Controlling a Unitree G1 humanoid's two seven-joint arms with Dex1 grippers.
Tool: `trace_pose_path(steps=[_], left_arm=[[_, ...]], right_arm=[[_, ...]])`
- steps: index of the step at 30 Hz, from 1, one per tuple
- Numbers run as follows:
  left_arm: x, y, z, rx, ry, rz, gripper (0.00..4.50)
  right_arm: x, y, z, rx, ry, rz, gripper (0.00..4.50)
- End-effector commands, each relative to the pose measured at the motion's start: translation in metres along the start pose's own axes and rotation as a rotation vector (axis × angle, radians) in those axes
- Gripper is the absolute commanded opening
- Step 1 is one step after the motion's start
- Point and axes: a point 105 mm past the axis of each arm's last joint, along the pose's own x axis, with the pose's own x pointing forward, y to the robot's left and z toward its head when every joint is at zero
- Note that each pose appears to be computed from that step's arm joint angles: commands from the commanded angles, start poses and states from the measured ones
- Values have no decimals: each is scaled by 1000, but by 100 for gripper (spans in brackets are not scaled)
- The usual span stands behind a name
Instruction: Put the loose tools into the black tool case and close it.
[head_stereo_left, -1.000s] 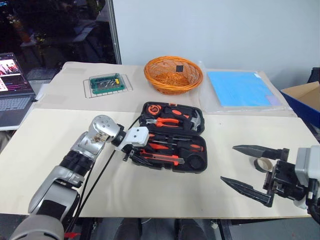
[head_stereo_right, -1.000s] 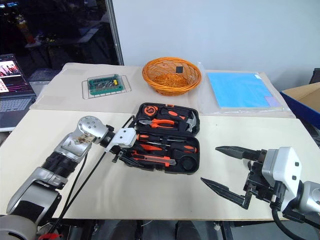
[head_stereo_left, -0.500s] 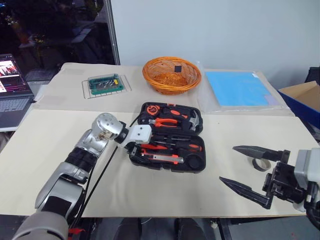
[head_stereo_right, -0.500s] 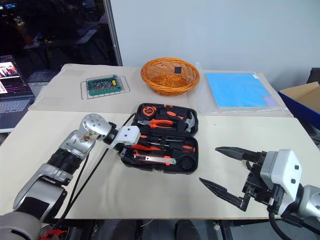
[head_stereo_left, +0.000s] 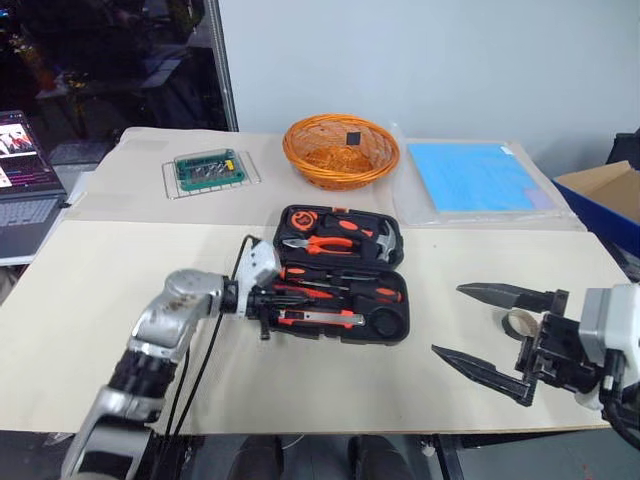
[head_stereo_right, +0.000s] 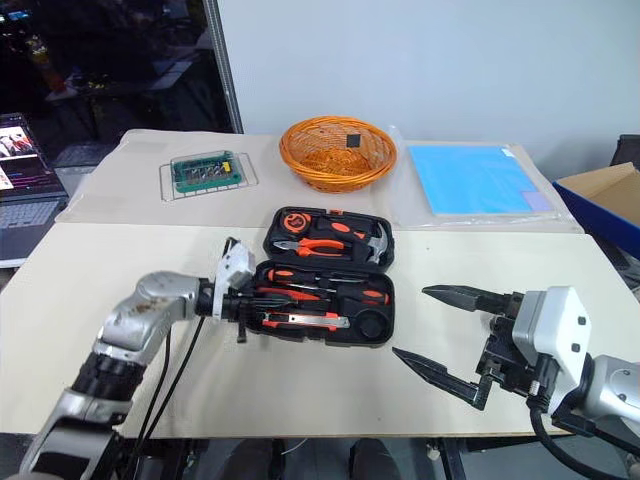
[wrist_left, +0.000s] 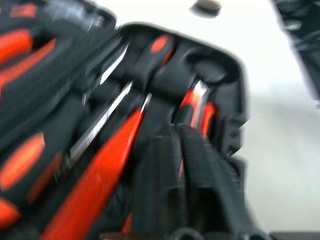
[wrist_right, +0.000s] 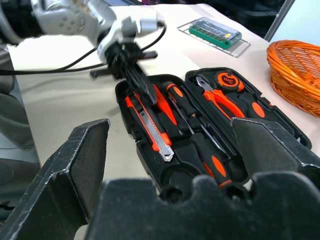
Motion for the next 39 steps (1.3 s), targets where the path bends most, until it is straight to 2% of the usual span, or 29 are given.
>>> trace_pose_path(steps=[1,6,8,10,12,14,15,17,19,20,21,22,23,26,30,35,39], left_arm=[[15,4,-27,-43,149,117,7],[14,-2,-48,7,292,107,7],[7,3,-59,86,363,117,7],[5,4,-60,118,364,115,7],[10,5,-35,138,206,113,7],[6,3,15,101,-73,100,7],[1,0,31,80,-161,77,7],[-7,-12,46,84,-238,-6,7],[-14,-24,48,91,-238,-100,7],[-20,-29,53,65,-250,-146,31],[-23,-33,57,60,-236,-177,31],[-30,-37,64,64,-229,-213,76],[-34,-43,72,71,-223,-239,95],[-35,-58,84,96,-208,-284,195],[-34,-72,107,115,-231,-303,340],[-28,-84,116,128,-231,-319,340],[-24,-89,113,126,-227,-320,340]], right_arm=[[-1,0,6,-31,-5,7,450],[-4,6,5,-12,11,21,450],[-6,8,4,-3,20,19,450],[-7,8,2,1,25,6,450],[-9,3,-2,4,46,-58,450],[-14,-8,-10,22,96,-178,450],[-19,-12,-17,35,140,-230,450],[-28,-17,-28,65,214,-301,450],[-36,-15,-36,119,268,-320,450],[-39,-12,-40,143,307,-309,450],[-46,-16,-48,125,399,-341,450],[-48,-21,-57,107,487,-354,450],[-51,-24,-63,116,539,-352,450],[-60,-33,-77,198,628,-378,450],[-69,-62,-105,288,719,-507,344],[-77,-91,-127,352,818,-616,344],[-77,-103,-140,400,881,-626,344]])
